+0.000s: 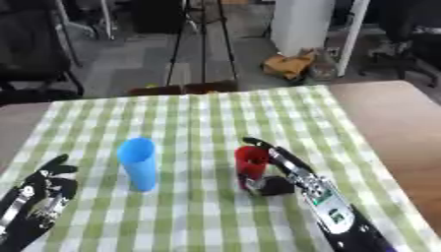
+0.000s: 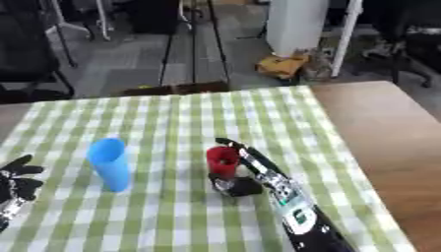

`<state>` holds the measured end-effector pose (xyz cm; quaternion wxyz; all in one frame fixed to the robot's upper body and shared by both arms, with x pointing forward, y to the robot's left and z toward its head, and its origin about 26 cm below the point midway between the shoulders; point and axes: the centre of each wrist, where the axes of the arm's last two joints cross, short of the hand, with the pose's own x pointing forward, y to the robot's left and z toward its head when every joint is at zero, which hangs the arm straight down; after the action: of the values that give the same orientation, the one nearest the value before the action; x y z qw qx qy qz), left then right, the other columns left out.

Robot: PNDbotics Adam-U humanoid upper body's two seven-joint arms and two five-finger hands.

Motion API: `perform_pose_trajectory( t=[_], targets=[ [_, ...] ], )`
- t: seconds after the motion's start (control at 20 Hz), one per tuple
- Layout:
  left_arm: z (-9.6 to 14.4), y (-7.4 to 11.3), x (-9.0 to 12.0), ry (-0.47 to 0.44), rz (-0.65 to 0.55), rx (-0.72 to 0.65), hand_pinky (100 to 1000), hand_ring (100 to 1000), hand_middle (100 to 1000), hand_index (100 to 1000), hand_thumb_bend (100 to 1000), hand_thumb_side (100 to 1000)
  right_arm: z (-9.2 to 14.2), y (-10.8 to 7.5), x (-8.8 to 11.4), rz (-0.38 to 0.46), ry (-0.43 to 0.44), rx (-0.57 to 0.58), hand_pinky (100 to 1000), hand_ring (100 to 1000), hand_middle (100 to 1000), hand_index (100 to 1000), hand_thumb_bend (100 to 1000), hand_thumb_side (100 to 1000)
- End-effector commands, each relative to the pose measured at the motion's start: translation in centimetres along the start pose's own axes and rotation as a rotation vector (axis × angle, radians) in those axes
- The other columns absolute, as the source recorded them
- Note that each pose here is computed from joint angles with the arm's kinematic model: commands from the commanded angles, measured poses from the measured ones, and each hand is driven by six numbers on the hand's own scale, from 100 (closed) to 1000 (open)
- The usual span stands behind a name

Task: Pour the contents of one cup into another cup.

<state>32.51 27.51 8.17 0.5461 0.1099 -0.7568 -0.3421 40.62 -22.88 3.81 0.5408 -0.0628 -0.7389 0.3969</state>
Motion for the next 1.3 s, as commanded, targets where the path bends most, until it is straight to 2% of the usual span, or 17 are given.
perform_pose_trajectory(
  t=[0.05,0.3,1.05,1.1,1.15,1.3],
  targets=[
    [-0.4,0.8,0.6,-0.025,-0.017,0.009,666,761,808,953,267,835,-0.4,-1.2,0.9,0.005,-0.030,-0.042,545,503,443,996,100,160],
    [-0.4,0.8,0.6,-0.024,-0.017,0.010,666,761,808,952,262,840,-0.4,-1.4,1.1,-0.011,-0.032,-0.062,525,489,432,995,100,111],
    [-0.3,0.8,0.5,-0.013,-0.009,0.033,659,752,798,942,221,859,0.0,-3.2,2.4,-0.006,-0.051,-0.142,517,484,407,989,100,131],
    [-0.3,0.8,0.5,-0.012,-0.005,0.040,657,749,795,939,203,880,0.1,-3.3,2.5,-0.007,-0.051,-0.150,518,485,407,989,100,179],
    [-0.3,0.8,0.5,-0.010,-0.001,0.047,657,748,794,939,207,868,0.1,-3.4,2.5,-0.008,-0.051,-0.158,518,485,407,990,100,134],
    [-0.3,0.8,0.4,-0.004,0.005,0.059,655,747,793,937,209,864,0.4,-3.7,2.6,-0.011,-0.047,-0.176,518,485,406,990,100,134]
  ],
)
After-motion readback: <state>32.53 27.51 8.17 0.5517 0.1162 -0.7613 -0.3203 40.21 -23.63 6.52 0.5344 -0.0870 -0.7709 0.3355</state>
